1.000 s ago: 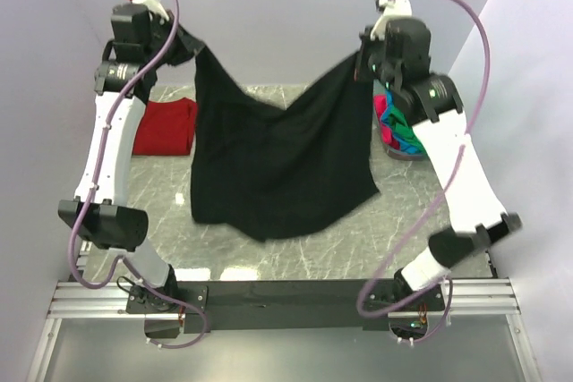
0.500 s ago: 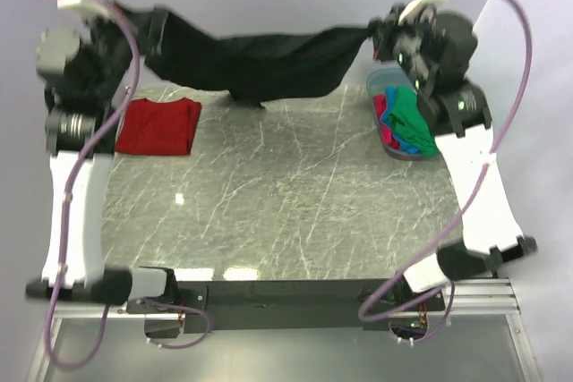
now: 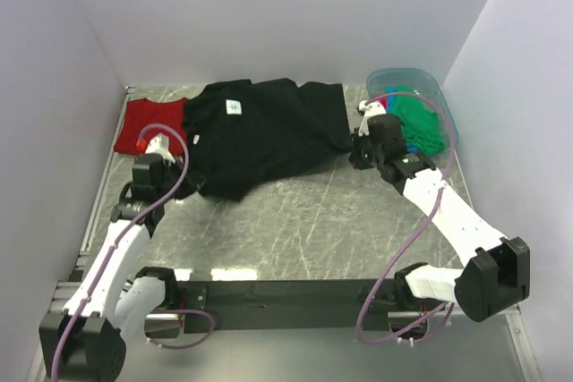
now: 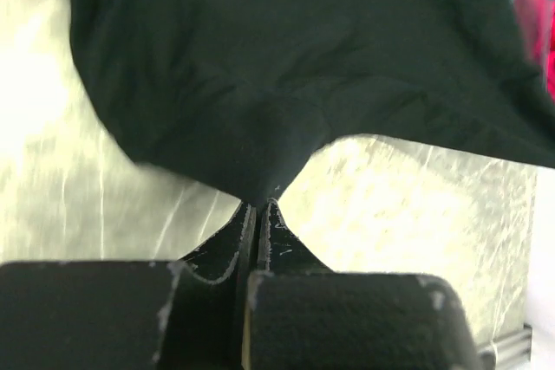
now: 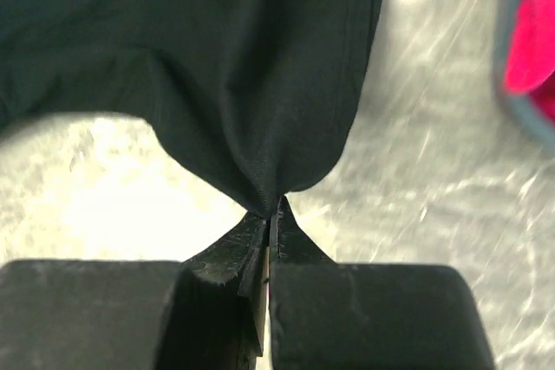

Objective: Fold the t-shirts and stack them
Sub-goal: Flatten the tshirt out

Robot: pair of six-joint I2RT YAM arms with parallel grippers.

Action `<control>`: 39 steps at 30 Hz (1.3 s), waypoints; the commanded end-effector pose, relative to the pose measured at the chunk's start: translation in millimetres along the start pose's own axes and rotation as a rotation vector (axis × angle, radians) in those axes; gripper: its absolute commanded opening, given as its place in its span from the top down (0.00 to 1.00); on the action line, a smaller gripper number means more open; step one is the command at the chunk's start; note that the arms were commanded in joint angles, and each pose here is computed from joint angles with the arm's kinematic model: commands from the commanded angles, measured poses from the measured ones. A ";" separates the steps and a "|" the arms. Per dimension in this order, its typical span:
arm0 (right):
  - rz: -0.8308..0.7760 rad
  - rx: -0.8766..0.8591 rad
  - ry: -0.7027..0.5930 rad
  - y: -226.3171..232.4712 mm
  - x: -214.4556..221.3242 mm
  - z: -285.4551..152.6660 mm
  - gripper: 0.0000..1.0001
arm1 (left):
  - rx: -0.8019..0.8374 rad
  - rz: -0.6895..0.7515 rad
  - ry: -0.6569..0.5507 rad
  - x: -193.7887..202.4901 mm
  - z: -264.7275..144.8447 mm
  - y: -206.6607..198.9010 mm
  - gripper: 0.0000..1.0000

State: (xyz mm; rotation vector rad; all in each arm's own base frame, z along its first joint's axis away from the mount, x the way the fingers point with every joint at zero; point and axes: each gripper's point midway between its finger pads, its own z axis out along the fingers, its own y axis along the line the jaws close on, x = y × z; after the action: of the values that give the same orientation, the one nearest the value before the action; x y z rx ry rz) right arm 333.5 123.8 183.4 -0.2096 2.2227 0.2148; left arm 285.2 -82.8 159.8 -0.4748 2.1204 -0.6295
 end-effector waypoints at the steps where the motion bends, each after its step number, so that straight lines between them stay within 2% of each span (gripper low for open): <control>1: 0.047 0.005 -0.093 9.2 -19.8 -18.1 1.00 | 0.081 -0.029 -0.046 -3.6 -18.4 -17.2 0.99; 4: 0.063 0.064 -0.011 1.7 2.3 -14.3 1.00 | 0.077 -0.059 0.027 17.3 -20.6 -12.3 0.99; 9: 0.078 0.211 0.114 -21.8 35.0 -10.5 1.00 | 0.057 -0.066 0.075 35.2 -22.5 -13.3 0.99; 16: 0.101 0.353 0.149 -45.0 44.4 -29.5 1.00 | 0.041 -0.080 0.182 74.1 -35.5 -17.1 0.99; 17: 0.103 0.381 0.153 -49.5 45.2 -34.1 1.00 | 0.012 -0.092 0.173 76.9 -39.1 -14.5 0.91; 19: 0.106 0.412 0.161 -54.9 47.5 -39.3 1.00 | 0.006 -0.084 0.192 84.6 -46.3 -23.1 0.84; 21: 0.102 0.451 0.181 -61.0 53.2 -43.7 0.98 | -0.036 -0.065 0.200 91.2 -52.3 -19.0 0.71; 22: 0.099 0.457 0.189 -62.3 54.9 -44.5 0.91 | -0.031 -0.074 0.209 92.0 -57.0 -22.8 0.67; 23: 0.100 0.462 0.197 -62.8 56.9 -44.8 0.80 | -0.048 -0.070 0.189 89.0 -58.6 -20.4 0.59; 24: 0.099 0.469 0.205 -63.9 58.8 -45.7 0.64 | -0.051 -0.076 0.163 84.4 -62.0 -20.1 0.54; 25: 0.101 0.466 0.201 -63.1 58.1 -45.9 0.56 | -0.050 -0.074 0.161 83.3 -66.3 -20.6 0.47; 26: 0.101 0.458 0.198 -61.5 58.1 -46.0 0.52 | -0.052 -0.085 0.149 80.7 -68.9 -20.6 0.39; 27: 0.106 0.446 0.176 -59.1 53.9 -48.1 0.48 | -0.051 -0.090 0.126 75.8 -73.2 -20.7 0.36; 29: 0.097 0.396 0.142 -45.0 45.8 -51.5 0.47 | -0.062 -0.098 0.095 66.7 -81.5 -20.9 0.27; 33: 0.059 0.176 0.077 16.8 30.4 -54.3 0.47 | -0.076 -0.099 -0.050 32.0 -92.9 -23.8 0.24; 35: 0.043 0.018 0.100 55.5 37.6 -49.4 0.48 | -0.048 -0.091 -0.090 21.6 -87.0 -32.4 0.22; 39: -0.005 -0.229 0.146 136.5 58.8 -31.1 0.51 | -0.074 -0.051 -0.021 36.7 -42.4 -34.9 0.21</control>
State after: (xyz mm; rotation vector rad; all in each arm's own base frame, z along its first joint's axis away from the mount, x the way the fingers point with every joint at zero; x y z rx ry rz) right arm 250.2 184.3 168.6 -0.2658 2.3656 0.2267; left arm 207.3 -109.2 190.7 -0.5966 2.1240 -0.6091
